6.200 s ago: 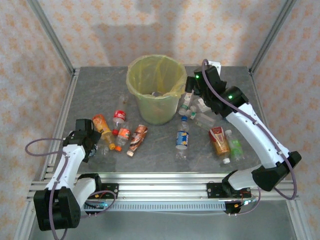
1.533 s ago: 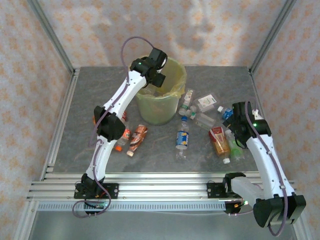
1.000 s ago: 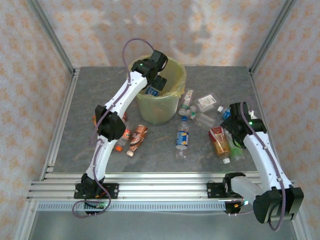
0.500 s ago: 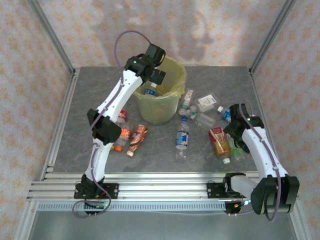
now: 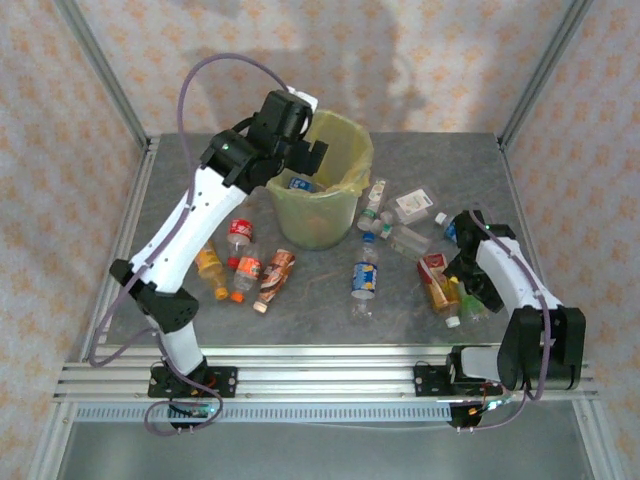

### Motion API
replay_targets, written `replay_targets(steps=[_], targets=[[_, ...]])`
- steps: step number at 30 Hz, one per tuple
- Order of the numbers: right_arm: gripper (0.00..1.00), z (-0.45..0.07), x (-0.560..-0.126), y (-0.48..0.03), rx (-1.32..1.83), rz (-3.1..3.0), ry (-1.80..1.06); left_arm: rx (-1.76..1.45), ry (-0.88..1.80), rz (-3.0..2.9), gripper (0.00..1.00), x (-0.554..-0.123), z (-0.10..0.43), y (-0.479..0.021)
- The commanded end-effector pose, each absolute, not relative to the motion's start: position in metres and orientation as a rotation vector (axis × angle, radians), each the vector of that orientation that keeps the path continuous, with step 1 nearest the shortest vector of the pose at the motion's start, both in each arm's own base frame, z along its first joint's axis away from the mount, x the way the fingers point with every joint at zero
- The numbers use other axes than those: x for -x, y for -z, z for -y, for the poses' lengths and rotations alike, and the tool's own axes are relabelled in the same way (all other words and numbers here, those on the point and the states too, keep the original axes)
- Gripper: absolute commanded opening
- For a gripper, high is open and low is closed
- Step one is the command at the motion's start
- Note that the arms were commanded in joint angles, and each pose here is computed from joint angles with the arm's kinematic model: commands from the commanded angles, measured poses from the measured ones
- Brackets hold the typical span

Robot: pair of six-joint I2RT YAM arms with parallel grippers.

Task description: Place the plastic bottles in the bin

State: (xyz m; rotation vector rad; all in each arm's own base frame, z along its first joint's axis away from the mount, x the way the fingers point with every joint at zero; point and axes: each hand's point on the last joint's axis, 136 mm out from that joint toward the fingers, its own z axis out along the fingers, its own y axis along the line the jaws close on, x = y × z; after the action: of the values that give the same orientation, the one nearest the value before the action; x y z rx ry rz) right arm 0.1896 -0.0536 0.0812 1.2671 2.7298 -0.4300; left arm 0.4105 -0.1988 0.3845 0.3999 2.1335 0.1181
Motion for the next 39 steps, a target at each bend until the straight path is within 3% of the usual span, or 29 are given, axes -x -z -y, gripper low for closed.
replay_targets(steps=[1,12,23,39], targets=[[0.99,0.054,-0.181,-0.074,-1.26,-2.793,0.473,-0.361,-0.041,-2.081,1.0,-0.406,0.202,-0.397],[0.99,0.055,-0.209,-0.046,-1.3,-2.782,0.42,-0.352,-0.004,-2.096,1.0,-0.398,0.201,-0.396],[1.0,0.071,-0.255,-0.059,-1.256,-2.728,0.439,-0.351,0.019,-2.094,1.0,-0.397,0.203,-0.397],[0.98,0.082,-0.249,-0.028,-1.403,-2.687,0.375,-0.357,0.01,-2.109,1.0,-0.398,0.203,-0.392]])
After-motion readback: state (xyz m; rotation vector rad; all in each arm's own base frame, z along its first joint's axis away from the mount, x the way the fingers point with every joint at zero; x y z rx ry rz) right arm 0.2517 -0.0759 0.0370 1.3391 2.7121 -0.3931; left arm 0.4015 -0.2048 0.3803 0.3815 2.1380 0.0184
